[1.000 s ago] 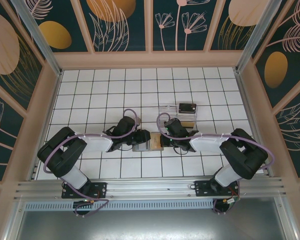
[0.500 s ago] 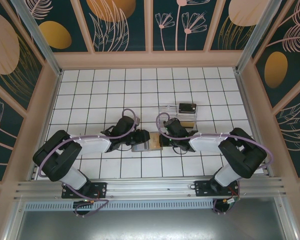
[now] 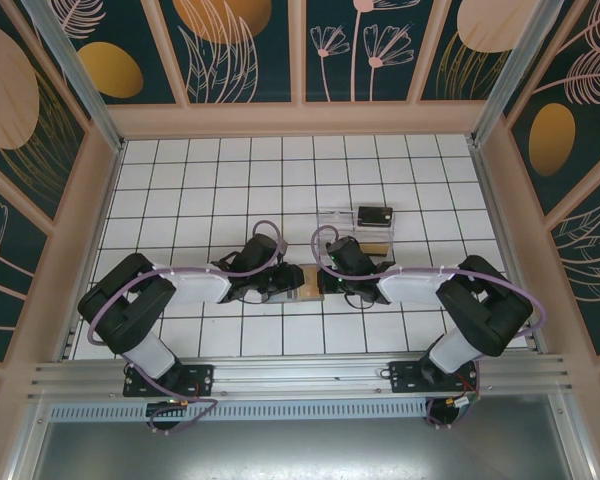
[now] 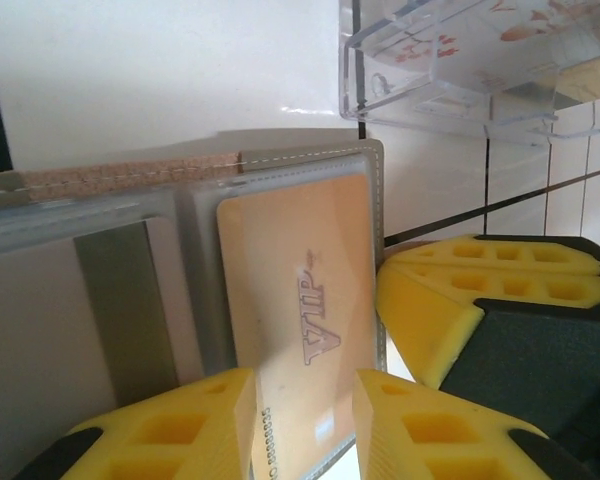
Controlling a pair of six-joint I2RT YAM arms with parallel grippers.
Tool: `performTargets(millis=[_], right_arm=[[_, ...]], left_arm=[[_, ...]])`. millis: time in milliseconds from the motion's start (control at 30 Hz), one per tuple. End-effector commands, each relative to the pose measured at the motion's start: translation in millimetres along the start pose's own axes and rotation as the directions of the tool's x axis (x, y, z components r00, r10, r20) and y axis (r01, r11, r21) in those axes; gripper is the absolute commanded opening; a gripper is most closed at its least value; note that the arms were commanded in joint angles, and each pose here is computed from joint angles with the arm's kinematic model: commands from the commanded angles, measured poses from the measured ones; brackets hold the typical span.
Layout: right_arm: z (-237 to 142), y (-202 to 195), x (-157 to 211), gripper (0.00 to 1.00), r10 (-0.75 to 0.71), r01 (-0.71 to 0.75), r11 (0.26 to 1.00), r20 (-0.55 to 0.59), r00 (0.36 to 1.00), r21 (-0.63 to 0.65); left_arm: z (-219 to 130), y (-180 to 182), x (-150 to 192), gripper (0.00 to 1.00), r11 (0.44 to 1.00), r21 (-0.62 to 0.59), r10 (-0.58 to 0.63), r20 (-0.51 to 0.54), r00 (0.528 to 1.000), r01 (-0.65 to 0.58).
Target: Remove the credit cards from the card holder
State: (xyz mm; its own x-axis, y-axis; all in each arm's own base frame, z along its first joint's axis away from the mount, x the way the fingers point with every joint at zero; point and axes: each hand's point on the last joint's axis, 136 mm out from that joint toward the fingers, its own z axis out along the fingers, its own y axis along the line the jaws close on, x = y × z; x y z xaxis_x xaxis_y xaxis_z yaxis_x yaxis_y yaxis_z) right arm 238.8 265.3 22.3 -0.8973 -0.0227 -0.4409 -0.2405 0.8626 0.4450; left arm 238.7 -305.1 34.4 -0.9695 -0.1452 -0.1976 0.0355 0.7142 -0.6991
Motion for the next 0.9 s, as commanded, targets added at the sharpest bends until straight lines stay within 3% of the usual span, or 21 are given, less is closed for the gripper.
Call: performTargets(millis=[0, 167, 333, 867], right_arm=[[3, -2, 15, 0.08, 0.002, -0.002, 1.0, -0.044, 0.999, 0.0], [3, -1, 15, 0.08, 0.004, -0.004, 1.0, -0.042, 0.999, -0.008], [2, 6, 13, 0.08, -0.001, 0.0, 0.999, -0.04, 0.999, -0.033], [7, 7, 18, 0.08, -0.018, 0.017, 1.0, -0.055, 0.998, -0.011]], left_arm=[[4, 21, 9, 0.28, 0.993, -0.108, -0.041, -0.034, 0.999, 0.038], [0, 39, 8, 0.29, 0.977, -0.211, -0.043, -0.024, 0.999, 0.037], [3, 42, 9, 0.3, 0.972, -0.235, -0.04, -0.034, 0.999, 0.03], [3, 34, 12, 0.25, 0.982, -0.187, -0.039, -0.042, 0.998, 0.03]])
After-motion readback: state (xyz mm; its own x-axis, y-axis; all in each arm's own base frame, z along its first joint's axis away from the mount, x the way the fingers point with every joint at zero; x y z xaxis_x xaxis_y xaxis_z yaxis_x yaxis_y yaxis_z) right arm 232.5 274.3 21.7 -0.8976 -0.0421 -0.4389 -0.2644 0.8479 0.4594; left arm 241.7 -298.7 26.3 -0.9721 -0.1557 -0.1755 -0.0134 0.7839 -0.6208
